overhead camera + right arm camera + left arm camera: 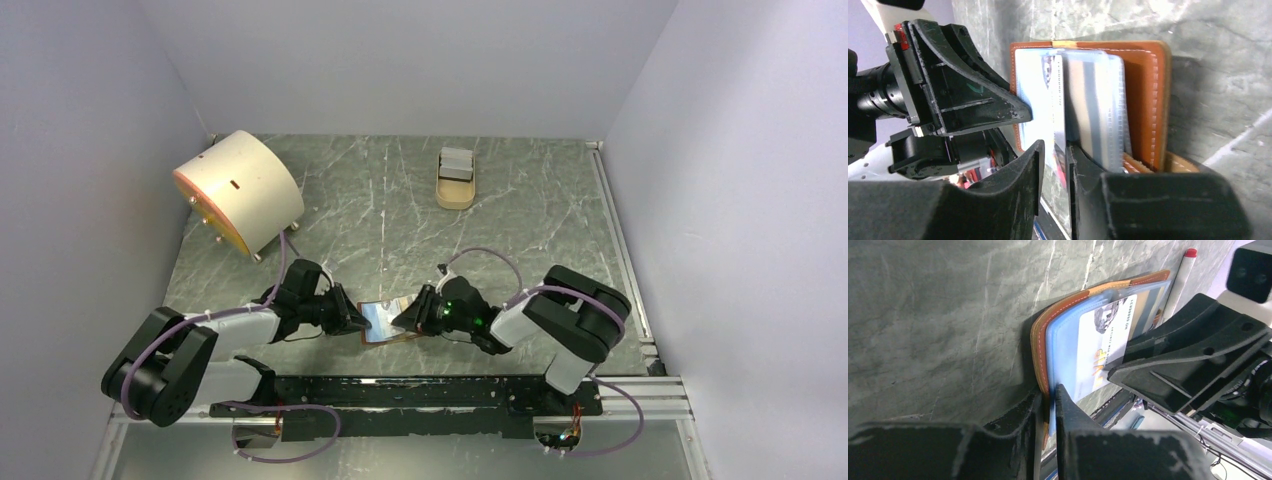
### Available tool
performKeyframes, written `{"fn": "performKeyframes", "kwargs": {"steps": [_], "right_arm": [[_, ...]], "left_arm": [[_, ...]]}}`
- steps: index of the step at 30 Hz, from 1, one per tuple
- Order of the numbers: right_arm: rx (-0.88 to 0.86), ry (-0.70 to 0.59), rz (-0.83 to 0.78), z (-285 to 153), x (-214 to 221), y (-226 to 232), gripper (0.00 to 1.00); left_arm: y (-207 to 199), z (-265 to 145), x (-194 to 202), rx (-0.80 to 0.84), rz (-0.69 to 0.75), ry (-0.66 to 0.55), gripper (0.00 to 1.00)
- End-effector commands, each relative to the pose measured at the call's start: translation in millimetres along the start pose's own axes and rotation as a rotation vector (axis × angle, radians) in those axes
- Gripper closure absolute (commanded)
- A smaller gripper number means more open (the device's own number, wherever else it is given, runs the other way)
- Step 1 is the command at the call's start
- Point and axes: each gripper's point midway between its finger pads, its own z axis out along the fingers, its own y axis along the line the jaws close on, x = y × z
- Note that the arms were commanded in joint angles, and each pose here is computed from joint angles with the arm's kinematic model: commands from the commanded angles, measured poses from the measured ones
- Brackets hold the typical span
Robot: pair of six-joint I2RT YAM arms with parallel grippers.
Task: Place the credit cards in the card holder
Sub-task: Insert the credit card into the card holder.
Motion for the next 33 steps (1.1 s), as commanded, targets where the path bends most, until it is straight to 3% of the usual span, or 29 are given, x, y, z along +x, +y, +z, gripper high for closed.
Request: {"fn": "performKeyframes", "kwargs": {"steps": [1,3,7,15,21,33], "right_arm": [[0.146,0.003,-0.100,-3,-3,-19,0.69],[0.192,0.006,-0.152,-5,-8,-19,0.65],[0.280,0.009,-0.222,-10,-15,-23,0.59],[0.317,-0.006,-0.295,-17,-25,-19,0.60],[0.269,0.018,-0.295,-6,-21,-11,0.63],[0.120,0.053,-0.271,11,-8,11,0.66]], "left_arm": [[3,0,8,0.008,-0.011,0.033,0.84],[2,0,8,0.009,-0.010,0.032,0.90],[6,1,9,0.000,-0.012,0.034,0.91],[8,2,10,0.000,-0.016,0.040,0.91],[1,1,8,0.027,-0.005,0.035,0.81],[-10,1,12,0.096,0.008,0.058,0.70]]}}
